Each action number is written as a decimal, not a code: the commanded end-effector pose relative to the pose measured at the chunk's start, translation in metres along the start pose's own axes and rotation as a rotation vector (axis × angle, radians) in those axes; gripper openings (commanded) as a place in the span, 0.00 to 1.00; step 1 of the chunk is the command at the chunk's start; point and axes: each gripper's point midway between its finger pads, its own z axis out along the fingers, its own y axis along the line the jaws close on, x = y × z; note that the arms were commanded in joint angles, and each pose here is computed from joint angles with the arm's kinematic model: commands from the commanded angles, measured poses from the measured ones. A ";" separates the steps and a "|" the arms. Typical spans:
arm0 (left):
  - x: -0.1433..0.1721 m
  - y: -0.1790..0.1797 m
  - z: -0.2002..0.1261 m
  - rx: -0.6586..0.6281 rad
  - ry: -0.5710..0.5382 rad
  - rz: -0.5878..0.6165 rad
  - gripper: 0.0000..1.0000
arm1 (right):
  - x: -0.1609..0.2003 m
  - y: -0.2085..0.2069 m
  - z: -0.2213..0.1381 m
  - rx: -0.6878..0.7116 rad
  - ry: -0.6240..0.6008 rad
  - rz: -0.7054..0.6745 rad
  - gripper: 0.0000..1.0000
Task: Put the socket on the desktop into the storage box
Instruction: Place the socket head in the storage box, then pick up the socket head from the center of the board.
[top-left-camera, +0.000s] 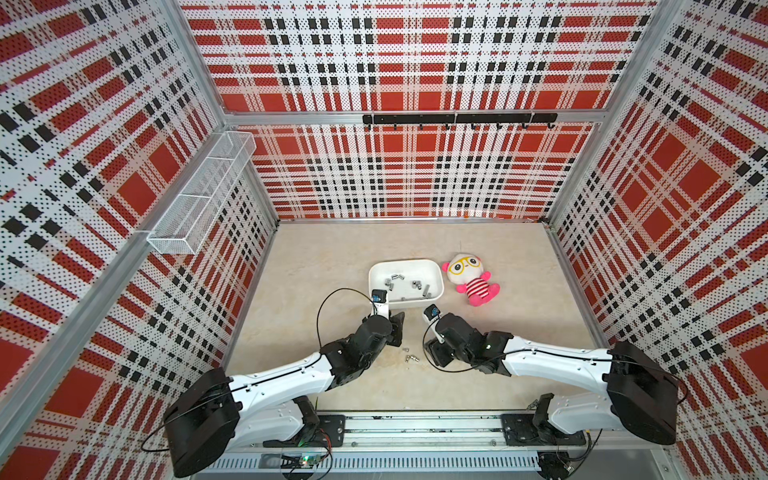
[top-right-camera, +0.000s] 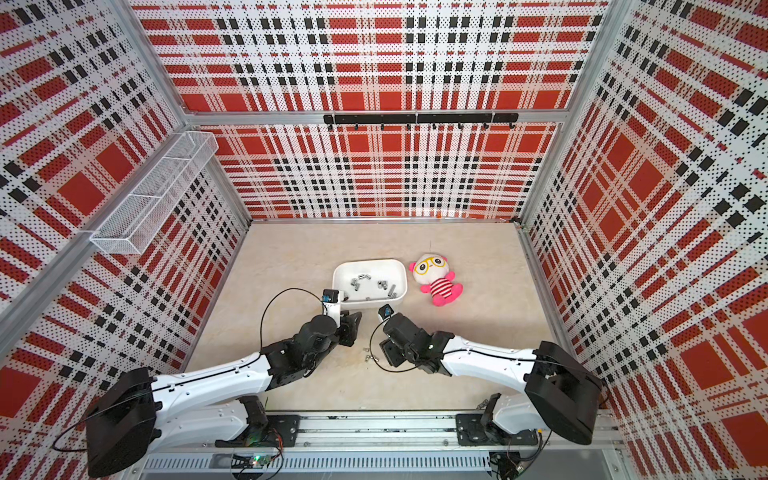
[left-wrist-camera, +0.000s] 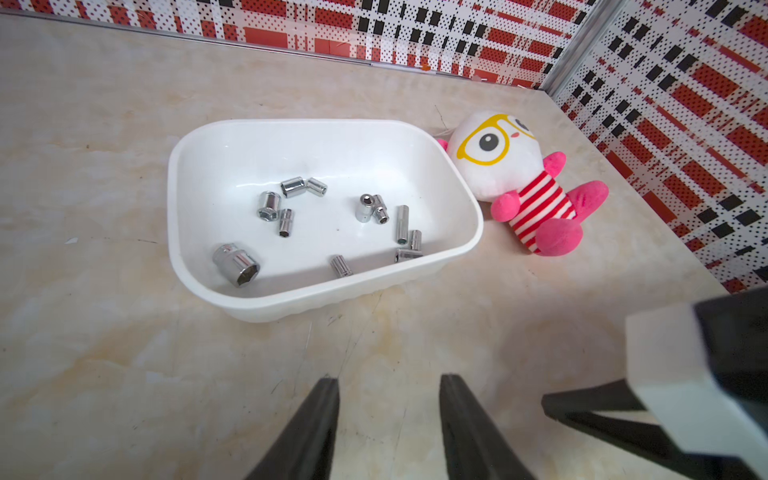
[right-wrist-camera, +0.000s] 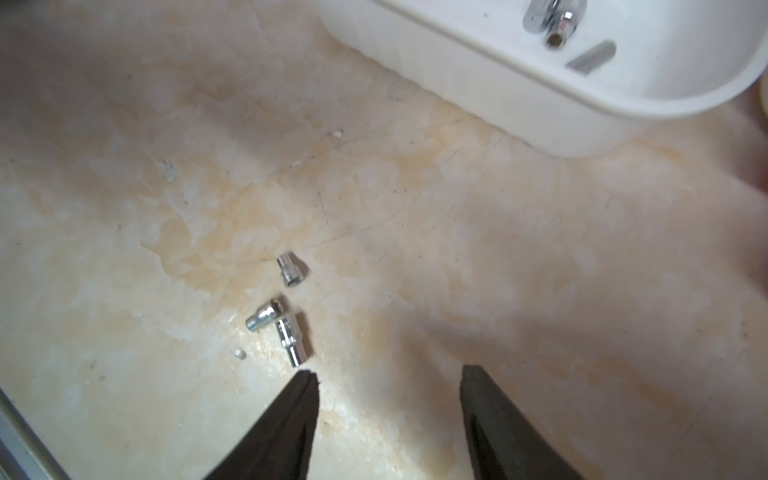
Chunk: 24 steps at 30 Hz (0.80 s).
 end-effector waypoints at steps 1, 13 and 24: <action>-0.004 0.007 -0.001 -0.030 -0.024 0.003 0.42 | -0.012 0.019 0.007 -0.076 -0.037 0.010 0.59; -0.002 0.005 0.003 -0.024 -0.015 -0.016 0.42 | 0.001 0.041 0.023 -0.104 0.009 -0.077 0.58; 0.008 0.012 0.017 -0.089 0.024 0.007 0.42 | 0.011 0.053 0.038 -0.101 0.067 -0.131 0.48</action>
